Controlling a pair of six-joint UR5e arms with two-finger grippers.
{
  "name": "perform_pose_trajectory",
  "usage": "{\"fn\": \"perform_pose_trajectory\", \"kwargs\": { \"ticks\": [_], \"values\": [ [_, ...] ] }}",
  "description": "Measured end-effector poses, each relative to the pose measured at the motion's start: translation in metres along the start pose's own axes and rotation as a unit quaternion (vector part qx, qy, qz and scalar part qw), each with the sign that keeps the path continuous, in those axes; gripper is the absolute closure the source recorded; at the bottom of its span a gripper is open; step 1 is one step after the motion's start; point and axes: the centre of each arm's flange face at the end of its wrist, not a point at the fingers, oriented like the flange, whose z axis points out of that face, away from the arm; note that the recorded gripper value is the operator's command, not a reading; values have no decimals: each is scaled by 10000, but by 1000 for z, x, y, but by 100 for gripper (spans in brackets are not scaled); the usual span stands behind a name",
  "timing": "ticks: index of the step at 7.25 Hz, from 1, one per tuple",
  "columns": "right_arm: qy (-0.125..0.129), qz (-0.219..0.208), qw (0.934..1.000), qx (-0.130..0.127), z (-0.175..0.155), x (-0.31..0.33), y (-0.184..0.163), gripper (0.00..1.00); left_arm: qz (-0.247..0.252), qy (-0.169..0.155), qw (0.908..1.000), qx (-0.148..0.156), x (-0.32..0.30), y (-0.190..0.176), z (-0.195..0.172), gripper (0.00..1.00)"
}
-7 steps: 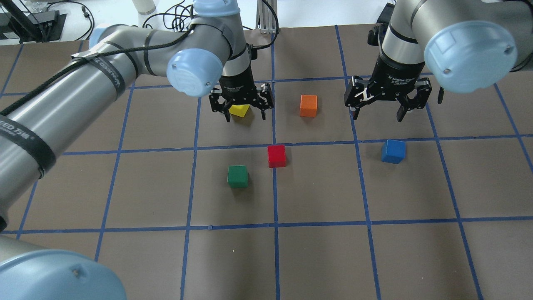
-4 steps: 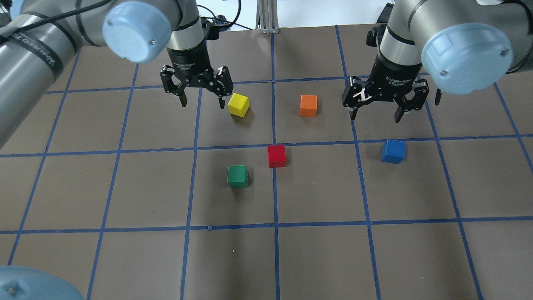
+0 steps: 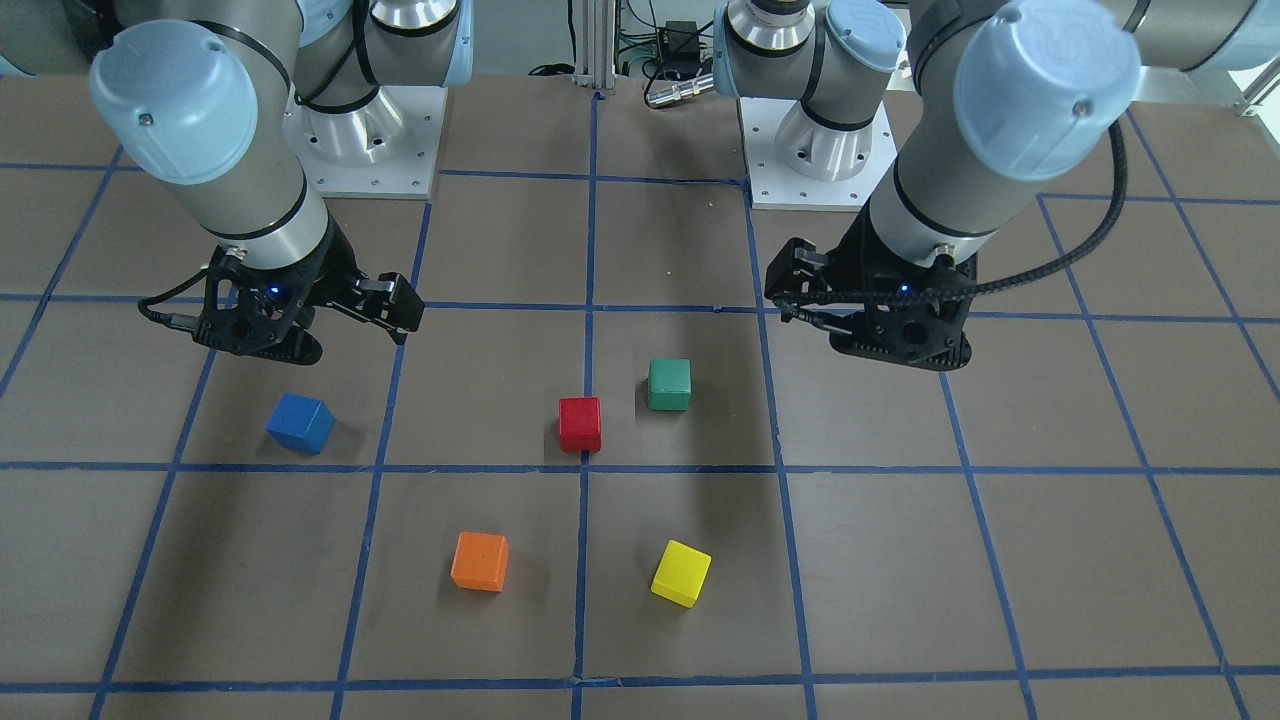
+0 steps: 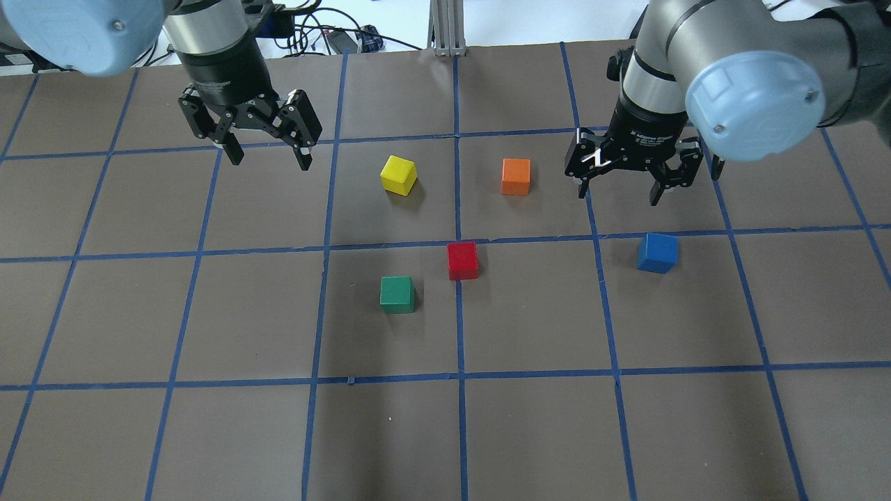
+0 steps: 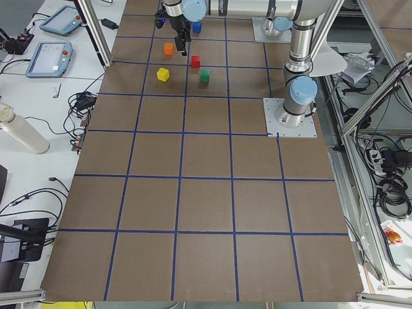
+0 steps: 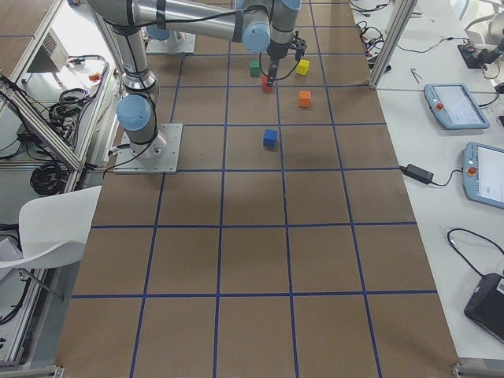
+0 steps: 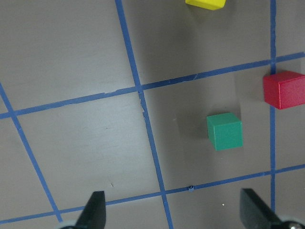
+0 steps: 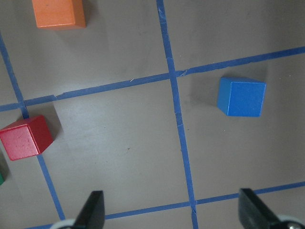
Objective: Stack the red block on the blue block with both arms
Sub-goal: 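Retract the left gripper toward its start while the right gripper moves toward the red cube, then lower the right gripper onto the red cube and close on it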
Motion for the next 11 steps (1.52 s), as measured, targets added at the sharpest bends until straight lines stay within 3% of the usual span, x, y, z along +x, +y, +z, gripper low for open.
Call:
{"fn": "perform_pose_trajectory", "kwargs": {
  "ticks": [5,7,11],
  "values": [
    [-69,-201,9994,258,38,-77,-1,0,-50,-12,10000,52,-3,41,1,0],
    [-265,-375,9984,318,59,-111,-1,0,-94,-1,9999,83,-13,46,1,0],
    [-403,-737,9961,287,111,-162,-2,0,-93,18,9999,66,-20,44,3,0]
  ]
}}
